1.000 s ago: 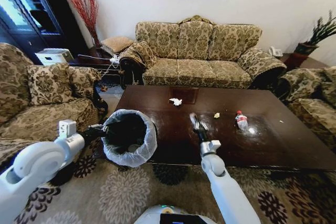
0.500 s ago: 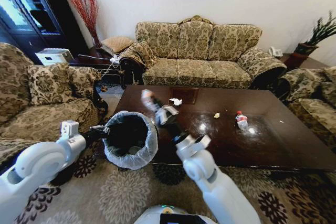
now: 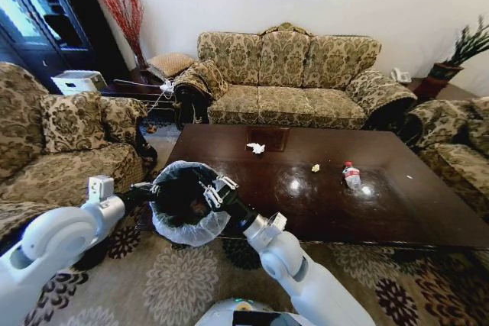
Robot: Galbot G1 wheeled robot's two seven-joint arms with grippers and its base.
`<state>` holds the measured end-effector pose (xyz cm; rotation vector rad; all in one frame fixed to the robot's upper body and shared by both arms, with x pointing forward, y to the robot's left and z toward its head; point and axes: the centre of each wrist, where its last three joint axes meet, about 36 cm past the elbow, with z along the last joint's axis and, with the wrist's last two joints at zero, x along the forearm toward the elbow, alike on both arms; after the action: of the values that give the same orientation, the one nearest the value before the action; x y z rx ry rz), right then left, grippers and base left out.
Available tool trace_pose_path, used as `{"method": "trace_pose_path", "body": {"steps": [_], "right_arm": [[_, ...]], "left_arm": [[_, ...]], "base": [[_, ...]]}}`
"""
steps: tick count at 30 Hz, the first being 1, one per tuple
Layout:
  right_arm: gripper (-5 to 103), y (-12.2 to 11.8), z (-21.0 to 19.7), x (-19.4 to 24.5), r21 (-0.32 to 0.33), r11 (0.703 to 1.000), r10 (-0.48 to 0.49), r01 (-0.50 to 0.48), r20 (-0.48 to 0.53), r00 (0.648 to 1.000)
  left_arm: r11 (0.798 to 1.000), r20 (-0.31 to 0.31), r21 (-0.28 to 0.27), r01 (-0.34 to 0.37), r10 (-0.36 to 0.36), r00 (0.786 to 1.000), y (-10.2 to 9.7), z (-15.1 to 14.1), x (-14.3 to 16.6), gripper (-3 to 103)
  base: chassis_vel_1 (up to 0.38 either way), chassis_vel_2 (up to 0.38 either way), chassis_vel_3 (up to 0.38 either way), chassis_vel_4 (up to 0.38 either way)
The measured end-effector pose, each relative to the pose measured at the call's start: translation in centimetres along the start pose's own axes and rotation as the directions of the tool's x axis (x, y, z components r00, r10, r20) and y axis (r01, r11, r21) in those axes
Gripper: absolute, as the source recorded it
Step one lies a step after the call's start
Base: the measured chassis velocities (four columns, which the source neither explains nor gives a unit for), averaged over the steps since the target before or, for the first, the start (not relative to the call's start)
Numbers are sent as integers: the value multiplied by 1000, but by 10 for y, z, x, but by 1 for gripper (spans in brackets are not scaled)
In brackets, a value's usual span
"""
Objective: Move to the front of the table and place the trash on the table into the trash bin.
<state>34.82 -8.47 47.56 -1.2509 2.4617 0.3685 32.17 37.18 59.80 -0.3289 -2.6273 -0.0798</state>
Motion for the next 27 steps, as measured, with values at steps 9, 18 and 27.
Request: {"method": "trace_pose_path", "body": {"steps": [9, 18, 27], "right_arm": [[63, -49, -9, 20, 3, 925, 377, -379, -112, 919], [95, -121, 47, 58, 87, 752, 651, -653, -255, 715], [100, -149, 92, 62, 103, 669, 725, -736, -310, 615]], "left_arm": [[998, 6, 33, 52, -52, 999, 15, 6, -2, 0], [998, 2, 54, 39, -39, 999, 9, 23, -2, 0], [998, 2, 54, 33, -33, 999, 6, 25, -1, 0]], "base": [[0, 0, 0, 0], [0, 0, 0, 0], [-95, 87, 89, -93]]}}
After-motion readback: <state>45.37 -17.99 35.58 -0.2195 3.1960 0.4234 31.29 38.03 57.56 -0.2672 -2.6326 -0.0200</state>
